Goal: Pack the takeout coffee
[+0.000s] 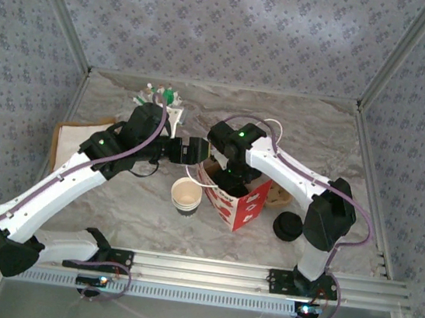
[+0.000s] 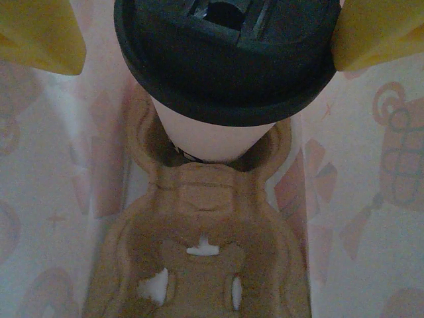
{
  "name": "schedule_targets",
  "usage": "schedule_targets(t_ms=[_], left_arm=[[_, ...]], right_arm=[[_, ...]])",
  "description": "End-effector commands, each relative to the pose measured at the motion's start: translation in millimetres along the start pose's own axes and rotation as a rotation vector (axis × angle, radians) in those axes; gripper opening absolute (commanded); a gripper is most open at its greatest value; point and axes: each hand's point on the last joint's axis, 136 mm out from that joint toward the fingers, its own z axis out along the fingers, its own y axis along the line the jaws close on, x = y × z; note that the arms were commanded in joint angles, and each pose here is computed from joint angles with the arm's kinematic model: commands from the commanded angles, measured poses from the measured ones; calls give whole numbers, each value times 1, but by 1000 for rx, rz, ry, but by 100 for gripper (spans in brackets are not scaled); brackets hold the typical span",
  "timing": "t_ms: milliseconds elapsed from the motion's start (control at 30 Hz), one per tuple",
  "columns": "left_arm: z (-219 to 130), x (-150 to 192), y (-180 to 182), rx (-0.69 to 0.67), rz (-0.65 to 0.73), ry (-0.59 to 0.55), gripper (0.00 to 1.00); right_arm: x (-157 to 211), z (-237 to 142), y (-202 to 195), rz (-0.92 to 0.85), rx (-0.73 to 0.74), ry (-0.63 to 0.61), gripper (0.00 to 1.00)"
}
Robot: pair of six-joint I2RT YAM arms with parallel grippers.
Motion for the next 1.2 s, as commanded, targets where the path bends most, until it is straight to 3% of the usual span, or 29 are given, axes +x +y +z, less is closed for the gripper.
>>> schedule_targets(t_ms=[0, 1167], left_arm=[[-8, -15, -14, 32, 24, -42, 95], [-7, -14, -13, 31, 19, -41, 95]], right_arm=[[2, -10, 1, 13, 1, -14, 97], [4, -11, 0, 16, -1, -17, 97]])
